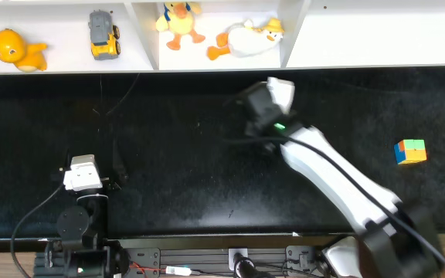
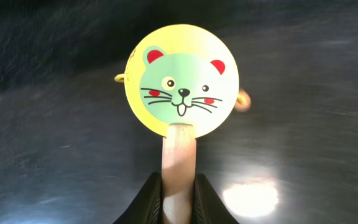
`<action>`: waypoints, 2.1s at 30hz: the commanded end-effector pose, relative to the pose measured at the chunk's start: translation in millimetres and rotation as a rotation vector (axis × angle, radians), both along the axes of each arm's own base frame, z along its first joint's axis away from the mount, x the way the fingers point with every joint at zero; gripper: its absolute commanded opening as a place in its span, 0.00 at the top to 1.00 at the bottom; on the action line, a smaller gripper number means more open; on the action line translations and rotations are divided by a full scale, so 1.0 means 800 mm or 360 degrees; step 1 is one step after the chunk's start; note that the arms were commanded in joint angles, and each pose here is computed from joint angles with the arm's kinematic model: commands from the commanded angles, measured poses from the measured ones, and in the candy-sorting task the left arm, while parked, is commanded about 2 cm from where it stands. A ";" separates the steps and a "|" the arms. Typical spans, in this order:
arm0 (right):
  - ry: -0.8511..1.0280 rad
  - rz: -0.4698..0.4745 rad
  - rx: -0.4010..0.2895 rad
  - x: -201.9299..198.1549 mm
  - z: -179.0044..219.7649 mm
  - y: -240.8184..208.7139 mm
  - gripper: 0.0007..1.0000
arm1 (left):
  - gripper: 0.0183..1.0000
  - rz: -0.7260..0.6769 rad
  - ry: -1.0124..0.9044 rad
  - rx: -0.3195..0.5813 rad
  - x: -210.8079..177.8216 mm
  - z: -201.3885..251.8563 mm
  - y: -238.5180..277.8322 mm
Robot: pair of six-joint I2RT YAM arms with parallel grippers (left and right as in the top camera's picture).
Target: Store Toys
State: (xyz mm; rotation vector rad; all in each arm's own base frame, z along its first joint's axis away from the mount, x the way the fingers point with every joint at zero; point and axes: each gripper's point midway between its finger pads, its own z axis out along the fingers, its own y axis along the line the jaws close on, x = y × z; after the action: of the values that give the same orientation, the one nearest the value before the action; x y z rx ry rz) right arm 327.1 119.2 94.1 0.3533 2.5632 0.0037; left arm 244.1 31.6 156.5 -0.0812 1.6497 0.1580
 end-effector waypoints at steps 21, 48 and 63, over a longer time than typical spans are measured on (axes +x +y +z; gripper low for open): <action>-0.0276 0.0525 -0.0266 0.152 0.090 -0.138 0.86 | 0.00 0.0000 -0.0007 0.0018 -0.001 0.001 0.000; -0.0152 0.0621 -0.0282 0.161 0.056 -0.122 0.00 | 0.00 0.0000 -0.0007 0.0017 -0.001 0.001 0.000; -0.0216 0.0512 -0.0317 -0.018 0.052 -0.157 0.00 | 0.00 0.0001 -0.0007 0.0017 -0.001 0.001 0.001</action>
State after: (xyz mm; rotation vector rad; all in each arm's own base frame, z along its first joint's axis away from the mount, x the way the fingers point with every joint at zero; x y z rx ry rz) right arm 325.9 -6.2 134.2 -0.1298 2.4590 -0.0974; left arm 244.1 31.6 156.6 -0.0812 1.6493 0.1580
